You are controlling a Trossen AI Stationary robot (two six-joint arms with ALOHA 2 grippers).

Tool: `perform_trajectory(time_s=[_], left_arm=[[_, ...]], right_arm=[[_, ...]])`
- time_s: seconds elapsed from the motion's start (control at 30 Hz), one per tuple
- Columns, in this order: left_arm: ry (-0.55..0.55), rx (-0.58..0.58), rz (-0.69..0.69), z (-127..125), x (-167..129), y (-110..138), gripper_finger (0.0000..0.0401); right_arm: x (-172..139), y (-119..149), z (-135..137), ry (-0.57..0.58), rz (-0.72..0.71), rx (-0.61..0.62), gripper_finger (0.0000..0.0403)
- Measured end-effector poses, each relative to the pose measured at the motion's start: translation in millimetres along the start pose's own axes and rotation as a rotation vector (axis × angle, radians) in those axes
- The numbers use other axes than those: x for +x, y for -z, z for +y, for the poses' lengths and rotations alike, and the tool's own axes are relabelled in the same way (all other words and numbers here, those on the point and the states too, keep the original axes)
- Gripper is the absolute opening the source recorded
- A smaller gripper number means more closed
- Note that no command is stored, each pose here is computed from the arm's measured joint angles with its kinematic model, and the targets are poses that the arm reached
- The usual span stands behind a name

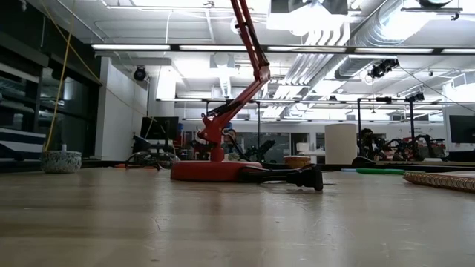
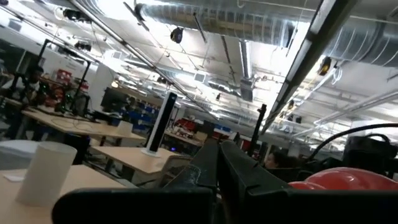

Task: Screw lightbulb
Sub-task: Insert the lightbulb into the lamp

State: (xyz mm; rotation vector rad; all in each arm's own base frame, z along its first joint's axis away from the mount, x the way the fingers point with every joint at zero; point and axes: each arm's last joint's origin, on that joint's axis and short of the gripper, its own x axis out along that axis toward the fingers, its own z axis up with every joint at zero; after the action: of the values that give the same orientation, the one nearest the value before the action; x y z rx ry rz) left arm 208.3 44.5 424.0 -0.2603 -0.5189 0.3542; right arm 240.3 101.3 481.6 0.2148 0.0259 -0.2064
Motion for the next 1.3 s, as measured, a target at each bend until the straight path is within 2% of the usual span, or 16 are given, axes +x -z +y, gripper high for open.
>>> perform_trajectory(time_s=[0.07,0.17,0.27,0.47,0.67,0.9,1.1,1.3], left_arm=[[-0.001,-0.008,-0.001,0.0,0.0,0.0,0.0],[-0.025,-0.011,-0.006,0.8,-0.3,-0.5,0.0],[-0.077,-0.047,0.021,7.4,0.5,0.5,0.0],[-0.087,-0.068,0.191,24.9,9.2,-2.6,0.0],[0.021,-0.011,0.219,32.7,15.0,-8.5,0.0],[0.137,-0.001,0.287,39.5,14.8,-8.1,0.0],[0.341,0.028,0.348,31.8,12.7,-5.7,0.0],[0.367,0.104,0.35,30.2,13.6,-2.1,0.0]], right_arm=[[6.7,0.8,2.9,0.037,-0.028,-0.072,0.0367],[17.8,6.9,6.7,0.176,-0.033,-0.214,0.0367],[24.8,11.9,12.7,0.295,-0.031,-0.271,0.0367],[40.8,20.9,33.8,0.371,-0.03,-0.391,0.0367],[59.9,29.4,47.0,0.4,0.002,-0.53,0.0367],[68.5,28.9,48.1,0.468,0.008,-0.548,0.0367],[73.6,27.3,41.5,0.5,0.007,-0.538,0.0367],[77.2,25.3,37.8,0.486,-0.001,-0.53,0.0367]])
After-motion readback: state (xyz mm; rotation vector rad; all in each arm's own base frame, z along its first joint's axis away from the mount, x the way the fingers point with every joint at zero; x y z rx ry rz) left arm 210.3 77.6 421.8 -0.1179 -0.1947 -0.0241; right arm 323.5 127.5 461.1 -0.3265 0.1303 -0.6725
